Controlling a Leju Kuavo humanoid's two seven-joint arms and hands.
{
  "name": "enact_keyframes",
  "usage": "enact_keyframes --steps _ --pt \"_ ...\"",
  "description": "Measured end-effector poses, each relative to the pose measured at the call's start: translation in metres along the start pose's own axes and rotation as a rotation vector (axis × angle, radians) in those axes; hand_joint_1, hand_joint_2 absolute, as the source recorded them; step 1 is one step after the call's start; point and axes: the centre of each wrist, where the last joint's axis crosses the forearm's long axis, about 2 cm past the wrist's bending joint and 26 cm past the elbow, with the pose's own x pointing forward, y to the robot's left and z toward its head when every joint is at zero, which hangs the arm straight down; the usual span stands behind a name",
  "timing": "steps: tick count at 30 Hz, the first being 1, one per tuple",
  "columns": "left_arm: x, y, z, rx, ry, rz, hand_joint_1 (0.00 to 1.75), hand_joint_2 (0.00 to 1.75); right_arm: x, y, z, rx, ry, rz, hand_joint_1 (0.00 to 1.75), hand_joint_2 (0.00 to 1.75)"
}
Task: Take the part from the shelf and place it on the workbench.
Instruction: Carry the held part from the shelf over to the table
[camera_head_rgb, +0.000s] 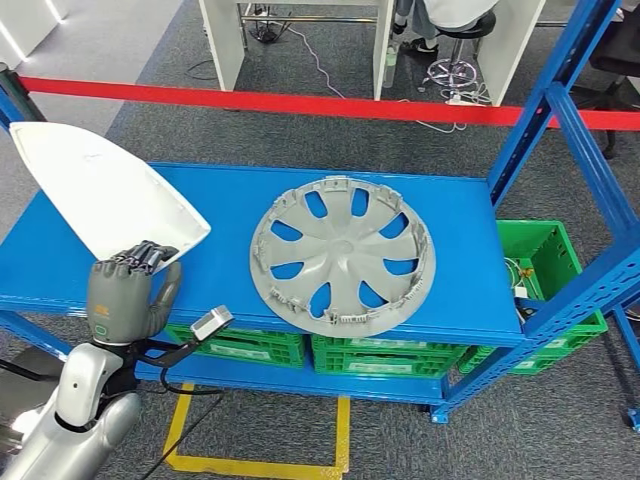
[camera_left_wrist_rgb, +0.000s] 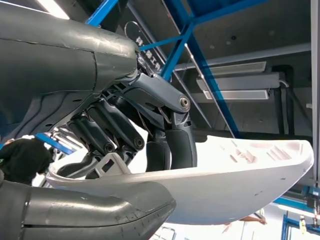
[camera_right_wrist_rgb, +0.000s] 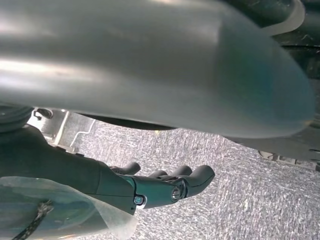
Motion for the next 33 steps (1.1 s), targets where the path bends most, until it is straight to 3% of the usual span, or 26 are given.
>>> enact_keyframes --steps 33 --pt "-0.0076 -0.0016 0.0078 -0.068 0.025 -0.02 1.75 1.75 0.0051 0.007 0.0001 0.015 -0.001 -0.01 0.0 0.0"
